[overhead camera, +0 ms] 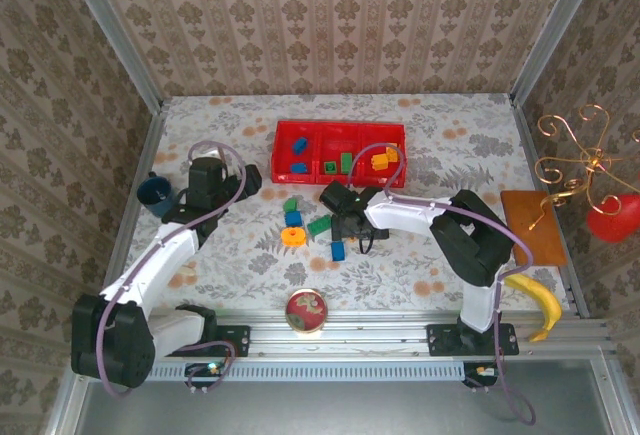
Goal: Sort the legos into containers by color
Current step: Pick up the lego from the center of the table.
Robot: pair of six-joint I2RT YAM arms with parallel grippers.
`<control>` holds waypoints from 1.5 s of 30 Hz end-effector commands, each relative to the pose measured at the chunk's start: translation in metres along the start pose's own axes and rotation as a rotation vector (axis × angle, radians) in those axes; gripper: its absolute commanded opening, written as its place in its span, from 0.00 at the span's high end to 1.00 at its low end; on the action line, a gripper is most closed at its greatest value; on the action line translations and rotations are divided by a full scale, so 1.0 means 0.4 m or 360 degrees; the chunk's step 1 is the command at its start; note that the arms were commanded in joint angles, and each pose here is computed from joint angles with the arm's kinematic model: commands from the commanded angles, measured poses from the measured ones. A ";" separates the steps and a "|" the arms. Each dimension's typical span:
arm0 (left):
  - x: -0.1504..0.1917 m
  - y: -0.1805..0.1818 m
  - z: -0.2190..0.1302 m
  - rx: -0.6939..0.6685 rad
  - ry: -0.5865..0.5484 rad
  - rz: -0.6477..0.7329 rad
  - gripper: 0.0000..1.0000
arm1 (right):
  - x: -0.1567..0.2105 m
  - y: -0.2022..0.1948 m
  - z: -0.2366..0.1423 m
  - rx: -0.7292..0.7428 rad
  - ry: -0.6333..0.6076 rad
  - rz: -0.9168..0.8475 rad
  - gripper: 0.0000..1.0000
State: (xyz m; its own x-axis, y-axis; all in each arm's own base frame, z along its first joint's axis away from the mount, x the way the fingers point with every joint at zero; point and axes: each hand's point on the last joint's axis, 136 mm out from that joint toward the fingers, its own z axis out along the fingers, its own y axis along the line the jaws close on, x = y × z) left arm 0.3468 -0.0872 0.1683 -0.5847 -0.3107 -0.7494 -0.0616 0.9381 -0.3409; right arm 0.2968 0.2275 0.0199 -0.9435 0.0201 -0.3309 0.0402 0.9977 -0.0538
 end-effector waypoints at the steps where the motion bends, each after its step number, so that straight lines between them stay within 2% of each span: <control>1: 0.001 0.003 0.005 0.0010 0.0005 -0.0043 0.00 | 0.007 -0.025 -0.006 0.0093 0.0013 -0.0016 0.08; 17: -0.007 0.001 0.005 0.0013 -0.0003 -0.0047 0.00 | 0.026 -0.058 -0.027 0.0137 0.0037 -0.0017 0.12; 37: -0.001 0.006 0.009 0.0011 0.0009 -0.0054 0.00 | 0.012 -0.024 -0.004 0.0095 0.0033 0.0024 0.12; 42: -0.002 0.005 0.010 0.0014 0.0006 -0.0056 0.00 | 0.013 -0.023 0.001 0.0086 0.0034 0.0030 0.17; 45: -0.001 0.005 0.011 0.0015 0.0009 -0.0057 0.00 | 0.011 -0.017 0.001 0.0066 0.0028 0.0034 0.23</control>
State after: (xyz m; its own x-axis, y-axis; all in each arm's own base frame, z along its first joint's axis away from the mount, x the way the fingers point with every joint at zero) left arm 0.3478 -0.0855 0.1659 -0.5908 -0.3159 -0.7424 -0.0654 0.9359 -0.3463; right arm 0.2905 0.2197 0.0199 -0.9501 0.0294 -0.3105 0.0574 0.9950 -0.0813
